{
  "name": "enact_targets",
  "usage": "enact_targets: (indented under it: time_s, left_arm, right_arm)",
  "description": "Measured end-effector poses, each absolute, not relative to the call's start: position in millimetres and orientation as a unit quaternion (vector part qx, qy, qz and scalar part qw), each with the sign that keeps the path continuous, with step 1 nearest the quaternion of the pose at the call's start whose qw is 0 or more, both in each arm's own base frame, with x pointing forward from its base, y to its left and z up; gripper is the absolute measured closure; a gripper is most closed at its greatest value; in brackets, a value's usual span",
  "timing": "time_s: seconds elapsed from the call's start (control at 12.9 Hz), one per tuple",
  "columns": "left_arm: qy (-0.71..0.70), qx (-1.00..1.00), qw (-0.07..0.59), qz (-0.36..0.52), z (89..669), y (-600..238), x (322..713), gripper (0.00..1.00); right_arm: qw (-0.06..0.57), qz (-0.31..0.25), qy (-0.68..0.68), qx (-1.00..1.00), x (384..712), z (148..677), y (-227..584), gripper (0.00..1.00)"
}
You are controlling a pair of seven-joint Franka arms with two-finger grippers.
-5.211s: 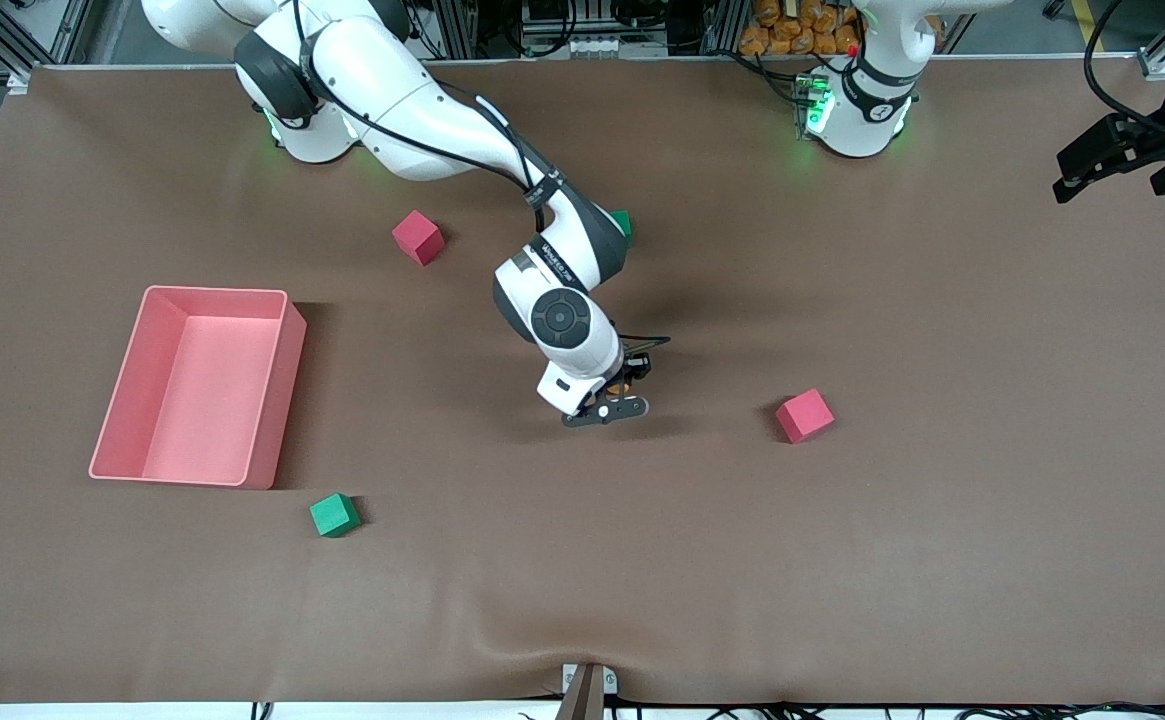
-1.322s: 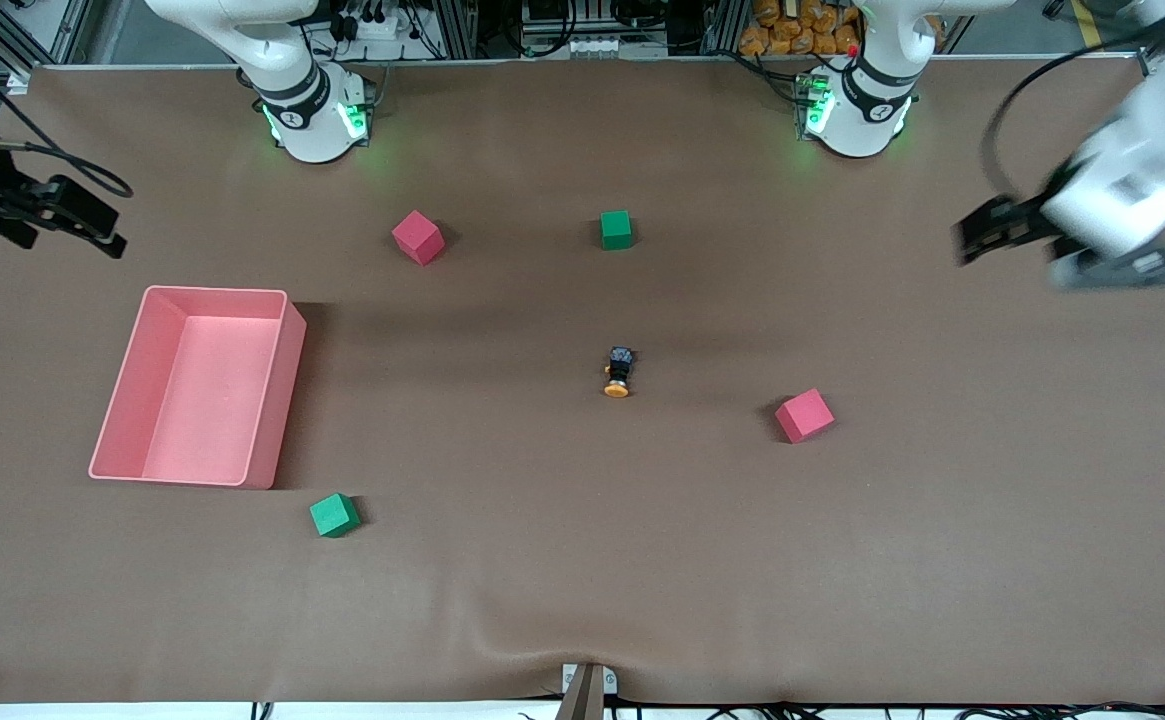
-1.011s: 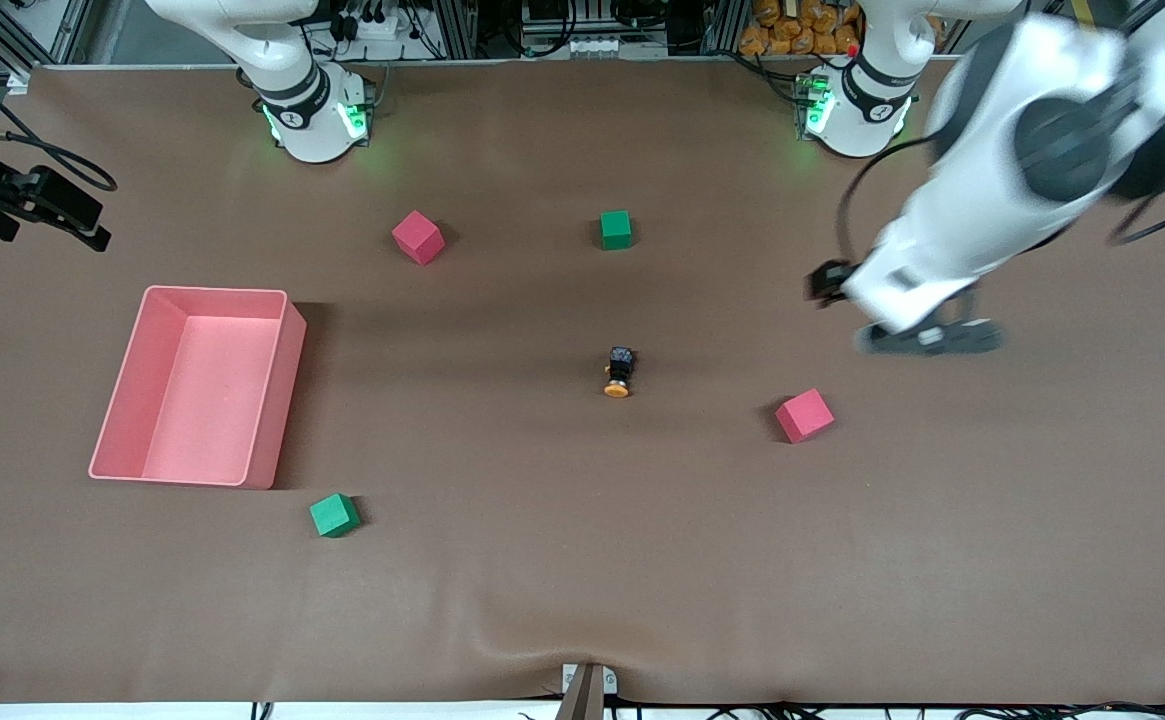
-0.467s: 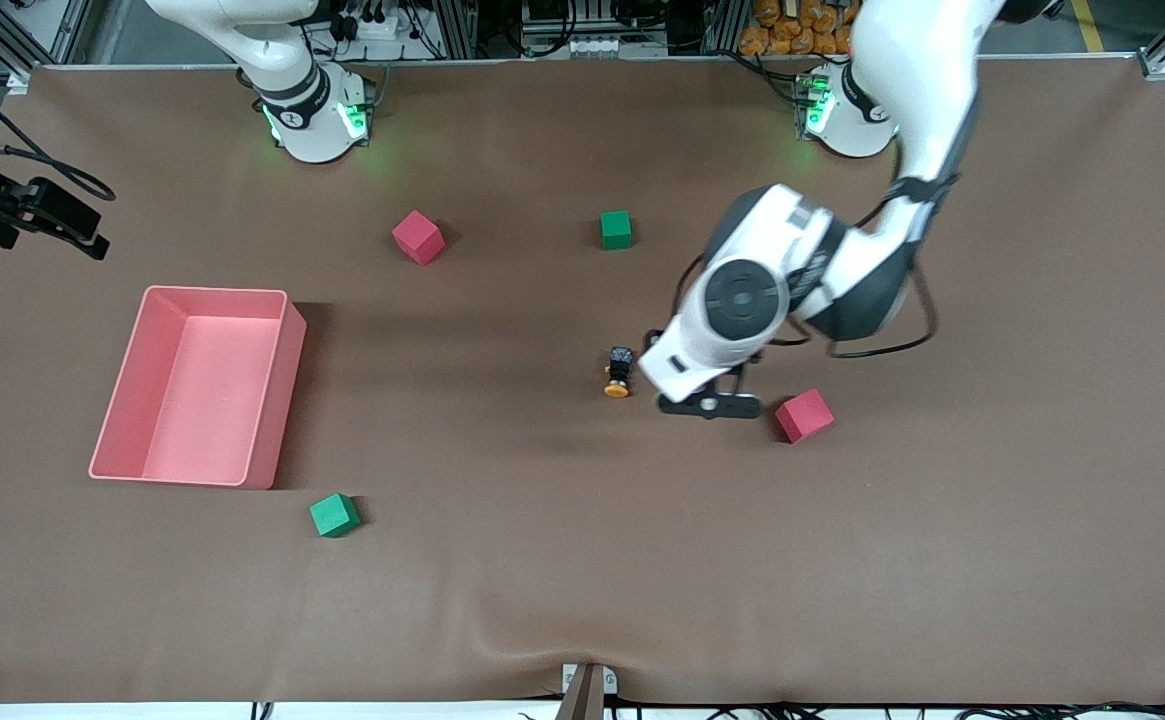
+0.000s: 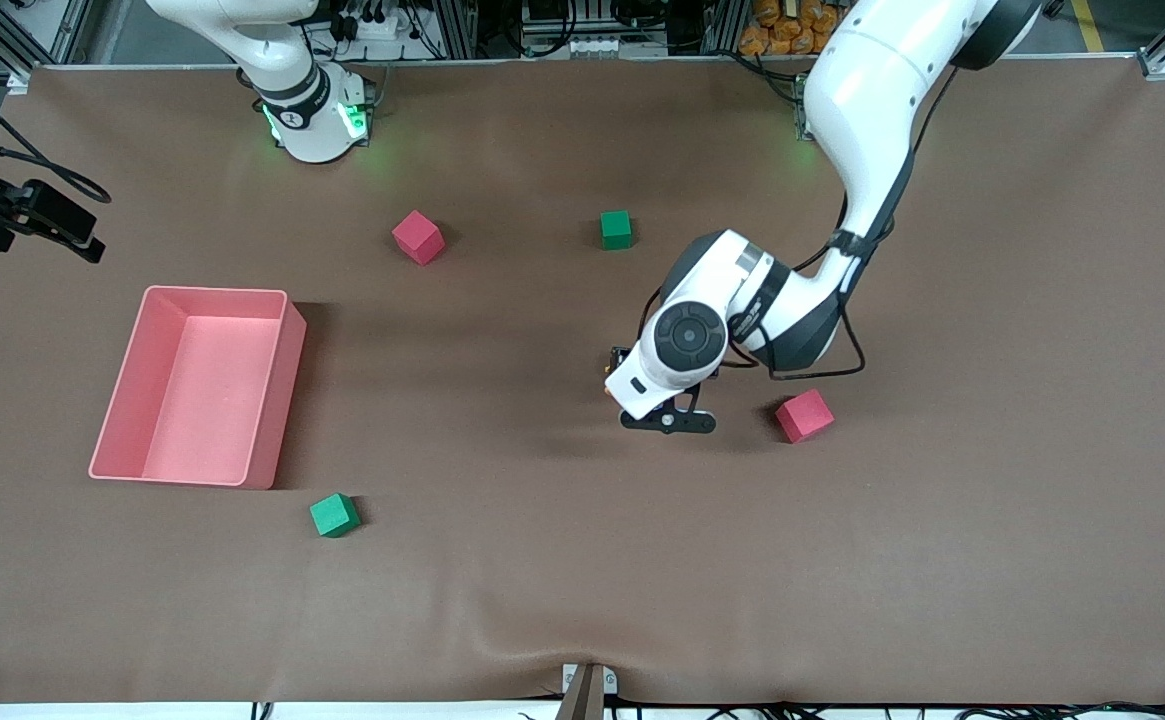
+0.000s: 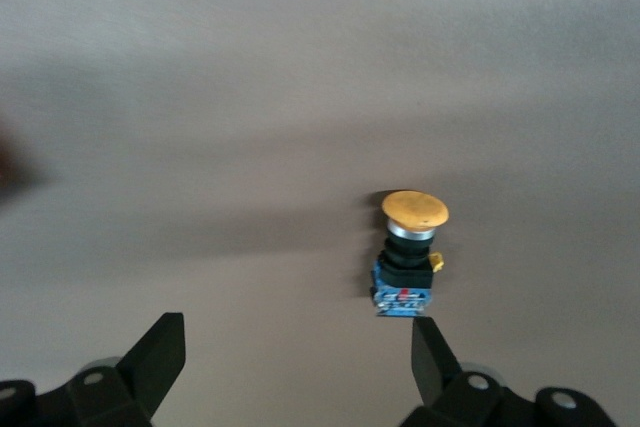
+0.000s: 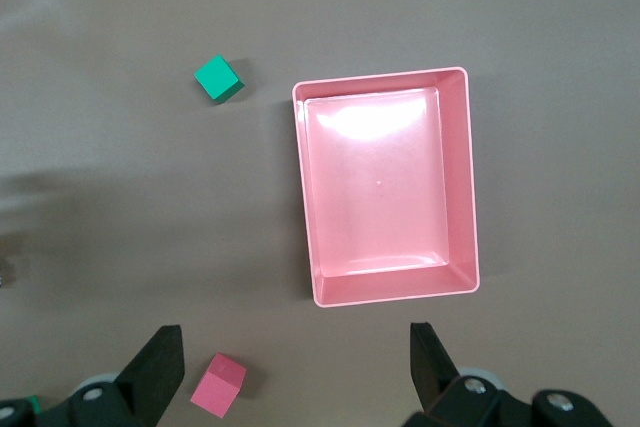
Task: Place and upright button with both arms
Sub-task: 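Grasp the button with the left gripper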
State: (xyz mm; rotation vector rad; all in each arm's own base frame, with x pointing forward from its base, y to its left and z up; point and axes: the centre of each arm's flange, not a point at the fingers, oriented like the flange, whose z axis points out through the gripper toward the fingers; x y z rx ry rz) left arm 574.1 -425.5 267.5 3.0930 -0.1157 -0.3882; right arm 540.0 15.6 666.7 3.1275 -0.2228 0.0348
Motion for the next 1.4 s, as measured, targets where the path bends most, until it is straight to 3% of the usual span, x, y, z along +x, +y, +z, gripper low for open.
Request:
enact_targets:
  time_s: [0.93, 1.24, 1.4]
  left_arm:
    - [-0.043, 0.987, 0.044, -0.147, 195, -465, 554, 0.00]
    - [-0.049, 0.986, 0.040, -0.151, 190, -474, 546, 0.10]
    - [-0.049, 0.986, 0.038, -0.154, 184, -473, 545, 0.25]
  right_arm:
    - [0.003, 0.012, -0.071, 0.997, 541, 666, 16, 0.00]
    - [0.003, 0.012, -0.071, 0.997, 541, 666, 16, 0.00]
    - [0.003, 0.012, -0.071, 0.997, 541, 666, 16, 0.00]
